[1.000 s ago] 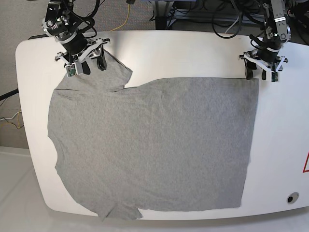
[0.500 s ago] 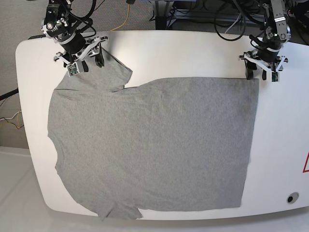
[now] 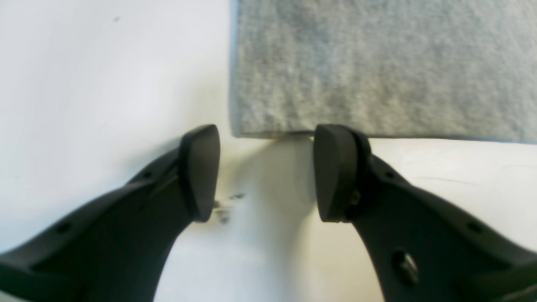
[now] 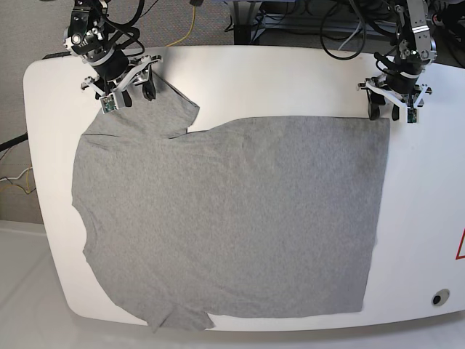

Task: Fold the T-shirt properly
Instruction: 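Adjust the right gripper along the sleeve edge and lower it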

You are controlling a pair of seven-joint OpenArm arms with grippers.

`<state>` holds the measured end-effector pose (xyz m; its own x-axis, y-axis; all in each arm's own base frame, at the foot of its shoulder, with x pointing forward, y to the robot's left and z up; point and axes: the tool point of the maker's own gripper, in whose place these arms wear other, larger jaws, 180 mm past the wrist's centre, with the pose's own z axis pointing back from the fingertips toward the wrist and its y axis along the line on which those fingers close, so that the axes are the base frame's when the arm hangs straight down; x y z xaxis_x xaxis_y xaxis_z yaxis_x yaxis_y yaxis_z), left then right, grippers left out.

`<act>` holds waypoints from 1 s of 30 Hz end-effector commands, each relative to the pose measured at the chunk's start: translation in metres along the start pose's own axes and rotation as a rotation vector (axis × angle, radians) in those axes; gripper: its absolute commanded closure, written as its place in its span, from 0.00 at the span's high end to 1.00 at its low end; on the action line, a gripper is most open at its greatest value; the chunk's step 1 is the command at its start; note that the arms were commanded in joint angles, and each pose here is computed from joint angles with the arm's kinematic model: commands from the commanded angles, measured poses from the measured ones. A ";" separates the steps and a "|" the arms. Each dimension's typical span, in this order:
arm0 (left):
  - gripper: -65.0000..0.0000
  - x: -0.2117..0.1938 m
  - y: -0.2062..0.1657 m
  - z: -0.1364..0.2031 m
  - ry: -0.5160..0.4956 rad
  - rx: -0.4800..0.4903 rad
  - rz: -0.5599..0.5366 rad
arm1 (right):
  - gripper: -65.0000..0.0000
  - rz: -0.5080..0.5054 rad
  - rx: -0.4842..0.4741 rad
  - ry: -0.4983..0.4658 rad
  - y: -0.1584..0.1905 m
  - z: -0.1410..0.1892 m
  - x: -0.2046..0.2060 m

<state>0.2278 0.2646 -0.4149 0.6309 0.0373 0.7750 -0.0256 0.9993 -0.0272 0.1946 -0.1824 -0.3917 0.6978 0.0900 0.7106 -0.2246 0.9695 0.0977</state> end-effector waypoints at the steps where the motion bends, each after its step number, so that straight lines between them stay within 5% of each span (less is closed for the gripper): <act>1: 0.38 0.009 0.002 0.001 -0.027 -0.003 -0.007 | 0.51 -0.011 -0.033 -0.044 -0.010 0.009 0.013; 11: 0.06 0.012 0.002 0.001 -0.051 -0.008 -0.005 | 0.52 -0.116 -0.121 0.017 -0.029 0.030 0.005; 23: 0.37 0.012 -0.007 0.002 -0.052 -0.056 -0.014 | 0.52 -0.149 -0.042 0.093 -0.007 0.011 -0.027; 30: 0.46 0.012 -0.008 0.003 -0.061 -0.061 -0.010 | 0.52 -0.164 -0.014 0.089 -0.001 0.001 -0.038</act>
<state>0.2280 0.2514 -0.4137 0.6136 0.0308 0.7891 0.0335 0.9973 -0.0649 0.1661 -0.1891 -0.4182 0.7865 -0.0500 0.6155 -0.0876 0.9776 0.1913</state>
